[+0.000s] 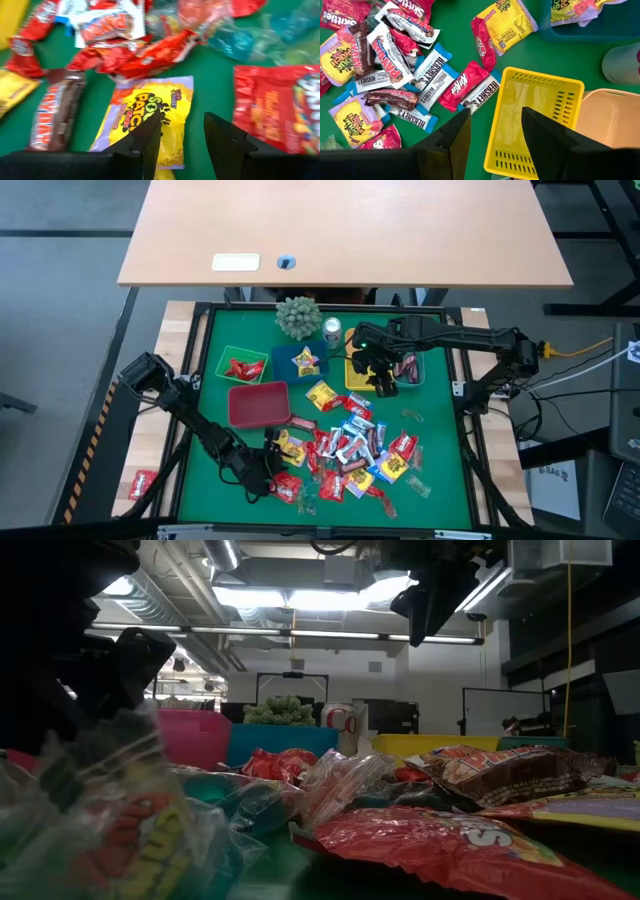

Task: Sort candy
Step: Put the yellow candy pack into the blue bin

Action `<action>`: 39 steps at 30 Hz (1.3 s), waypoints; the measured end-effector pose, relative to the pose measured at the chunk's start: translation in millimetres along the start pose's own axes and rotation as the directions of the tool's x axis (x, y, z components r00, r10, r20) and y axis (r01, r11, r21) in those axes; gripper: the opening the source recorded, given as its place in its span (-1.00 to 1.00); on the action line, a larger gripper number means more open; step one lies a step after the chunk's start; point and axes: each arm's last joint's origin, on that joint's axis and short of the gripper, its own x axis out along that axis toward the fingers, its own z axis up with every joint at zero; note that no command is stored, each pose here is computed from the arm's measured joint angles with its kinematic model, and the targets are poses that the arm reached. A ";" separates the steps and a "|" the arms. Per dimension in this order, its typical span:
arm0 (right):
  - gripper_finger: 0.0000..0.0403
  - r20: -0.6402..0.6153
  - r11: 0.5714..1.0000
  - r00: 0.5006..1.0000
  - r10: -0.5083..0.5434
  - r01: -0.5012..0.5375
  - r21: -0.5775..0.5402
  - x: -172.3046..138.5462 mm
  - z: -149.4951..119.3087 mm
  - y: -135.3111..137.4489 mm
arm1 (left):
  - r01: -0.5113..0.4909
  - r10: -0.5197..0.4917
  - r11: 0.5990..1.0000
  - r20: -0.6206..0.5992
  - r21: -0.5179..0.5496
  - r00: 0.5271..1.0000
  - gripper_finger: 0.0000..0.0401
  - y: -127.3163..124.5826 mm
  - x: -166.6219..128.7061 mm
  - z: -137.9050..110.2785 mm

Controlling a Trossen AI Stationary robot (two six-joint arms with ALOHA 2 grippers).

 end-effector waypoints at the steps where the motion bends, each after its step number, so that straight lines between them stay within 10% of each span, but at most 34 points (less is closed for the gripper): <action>1: -0.13 0.000 1.000 1.000 0.000 0.000 0.000 0.0 0.0 0.0 | -0.020 0.020 1.000 0.005 -0.001 1.000 -0.32 0.6 0.0 0.2; 39: -0.13 0.001 1.000 1.000 0.000 0.000 -0.001 0.0 0.1 0.0 | -0.104 0.110 0.993 -0.119 0.056 0.987 -0.49 14.8 4.3 -11.3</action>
